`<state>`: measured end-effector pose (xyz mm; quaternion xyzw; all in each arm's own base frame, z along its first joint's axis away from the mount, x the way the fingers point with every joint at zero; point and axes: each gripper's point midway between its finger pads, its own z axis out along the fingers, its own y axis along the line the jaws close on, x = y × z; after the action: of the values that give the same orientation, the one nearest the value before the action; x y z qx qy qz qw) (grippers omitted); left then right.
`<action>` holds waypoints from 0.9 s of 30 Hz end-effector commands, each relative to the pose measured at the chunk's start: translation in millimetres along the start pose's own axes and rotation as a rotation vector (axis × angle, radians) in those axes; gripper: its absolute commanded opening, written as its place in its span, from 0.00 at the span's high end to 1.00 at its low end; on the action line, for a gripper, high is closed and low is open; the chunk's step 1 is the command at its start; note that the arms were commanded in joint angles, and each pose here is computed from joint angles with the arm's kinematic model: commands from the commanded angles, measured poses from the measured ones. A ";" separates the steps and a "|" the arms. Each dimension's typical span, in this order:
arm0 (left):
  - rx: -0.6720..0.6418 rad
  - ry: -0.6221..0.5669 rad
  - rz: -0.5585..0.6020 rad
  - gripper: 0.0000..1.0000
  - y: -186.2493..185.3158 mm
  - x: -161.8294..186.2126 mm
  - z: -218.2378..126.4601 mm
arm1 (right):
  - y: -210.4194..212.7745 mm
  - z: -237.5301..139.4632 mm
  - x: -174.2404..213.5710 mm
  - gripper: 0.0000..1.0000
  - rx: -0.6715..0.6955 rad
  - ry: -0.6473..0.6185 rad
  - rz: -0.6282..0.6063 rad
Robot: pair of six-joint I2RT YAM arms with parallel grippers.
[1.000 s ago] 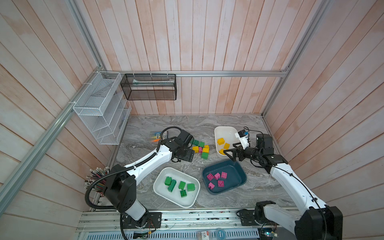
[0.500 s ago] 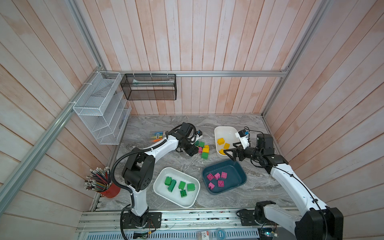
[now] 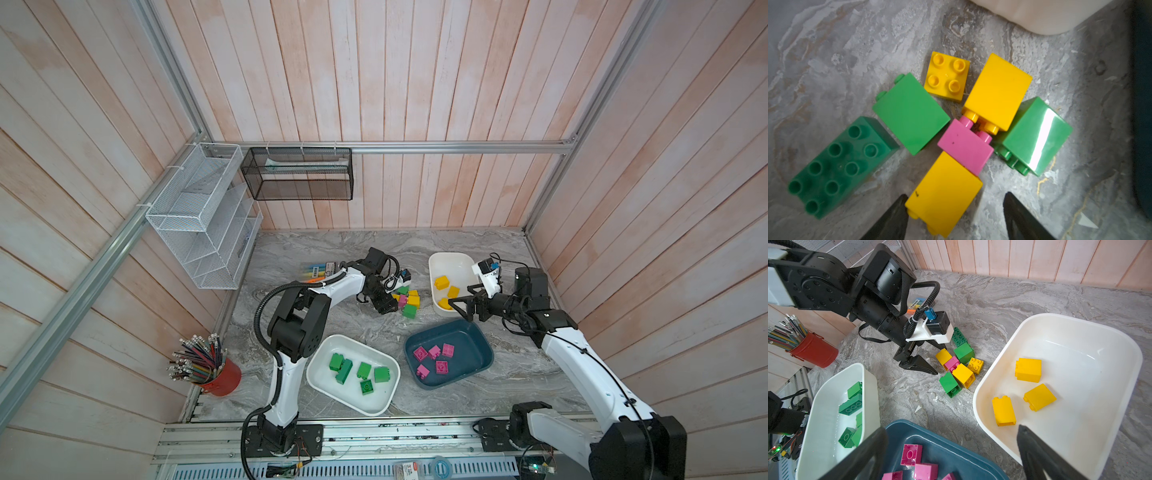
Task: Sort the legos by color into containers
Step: 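Move the left gripper back to the pile and grasp a yellow brick, then carry the yellow brick with the left gripper into the far white tray and release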
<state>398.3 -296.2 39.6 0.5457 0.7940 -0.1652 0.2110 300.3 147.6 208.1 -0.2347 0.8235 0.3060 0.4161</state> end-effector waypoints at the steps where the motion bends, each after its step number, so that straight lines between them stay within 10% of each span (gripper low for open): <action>1: -0.019 -0.016 0.038 0.28 11.0 -3.0 6.6 | -2.1 -2.5 -0.9 0.02 0.012 -0.002 -0.009; 27: -0.015 -0.015 0.072 0.41 26.4 -6.4 27.6 | -7.6 2.6 -1.2 0.02 0.007 0.010 -0.001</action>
<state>430.6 -307.3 27.5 0.5646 0.7740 -0.1540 0.2417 304.0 145.2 200.3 -0.2305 0.8296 0.3045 0.4074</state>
